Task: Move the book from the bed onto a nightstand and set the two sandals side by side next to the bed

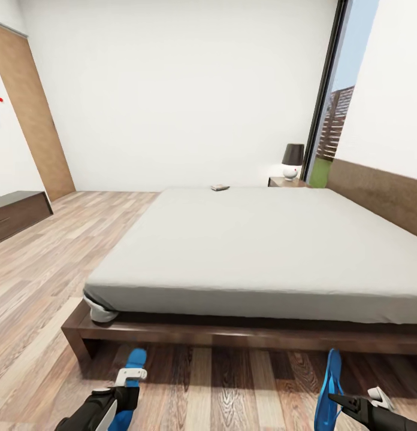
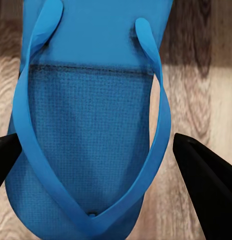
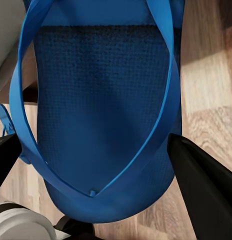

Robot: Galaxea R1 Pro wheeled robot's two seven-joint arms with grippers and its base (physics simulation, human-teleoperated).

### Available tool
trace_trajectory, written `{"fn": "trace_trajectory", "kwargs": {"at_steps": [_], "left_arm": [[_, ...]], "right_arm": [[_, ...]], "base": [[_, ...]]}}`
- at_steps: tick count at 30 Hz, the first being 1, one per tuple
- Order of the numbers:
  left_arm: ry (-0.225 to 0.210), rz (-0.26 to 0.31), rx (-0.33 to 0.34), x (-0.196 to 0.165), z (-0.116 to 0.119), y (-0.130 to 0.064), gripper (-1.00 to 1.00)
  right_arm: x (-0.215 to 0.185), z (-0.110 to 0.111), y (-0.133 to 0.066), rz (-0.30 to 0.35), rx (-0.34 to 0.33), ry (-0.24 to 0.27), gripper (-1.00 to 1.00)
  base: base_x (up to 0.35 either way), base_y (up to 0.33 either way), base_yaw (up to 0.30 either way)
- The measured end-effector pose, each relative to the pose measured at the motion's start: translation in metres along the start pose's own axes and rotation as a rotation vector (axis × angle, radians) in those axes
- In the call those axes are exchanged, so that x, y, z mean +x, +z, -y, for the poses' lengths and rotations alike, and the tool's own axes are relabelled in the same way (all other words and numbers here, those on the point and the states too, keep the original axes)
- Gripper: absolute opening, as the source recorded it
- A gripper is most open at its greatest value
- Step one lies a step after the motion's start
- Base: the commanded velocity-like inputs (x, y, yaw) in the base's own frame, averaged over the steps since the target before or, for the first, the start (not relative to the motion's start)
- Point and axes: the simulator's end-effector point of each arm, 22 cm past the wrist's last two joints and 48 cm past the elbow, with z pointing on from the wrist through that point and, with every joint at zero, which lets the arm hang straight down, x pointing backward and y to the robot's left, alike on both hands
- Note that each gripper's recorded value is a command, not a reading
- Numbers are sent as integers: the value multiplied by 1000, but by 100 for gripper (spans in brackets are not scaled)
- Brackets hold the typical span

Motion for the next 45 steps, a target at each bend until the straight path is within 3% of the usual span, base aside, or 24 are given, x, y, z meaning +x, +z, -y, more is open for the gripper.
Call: {"fn": "trace_trajectory", "kwargs": {"at_steps": [15,45], "left_arm": [[-1,-2,8,25,6,26,-100],[-7,-122,8,81,5,58,-100]], "right_arm": [[17,27,14,2,1,-1,-100],[48,65,31,-78,59,71,-100]], "base": [[0,0,0],[0,0,0]]}}
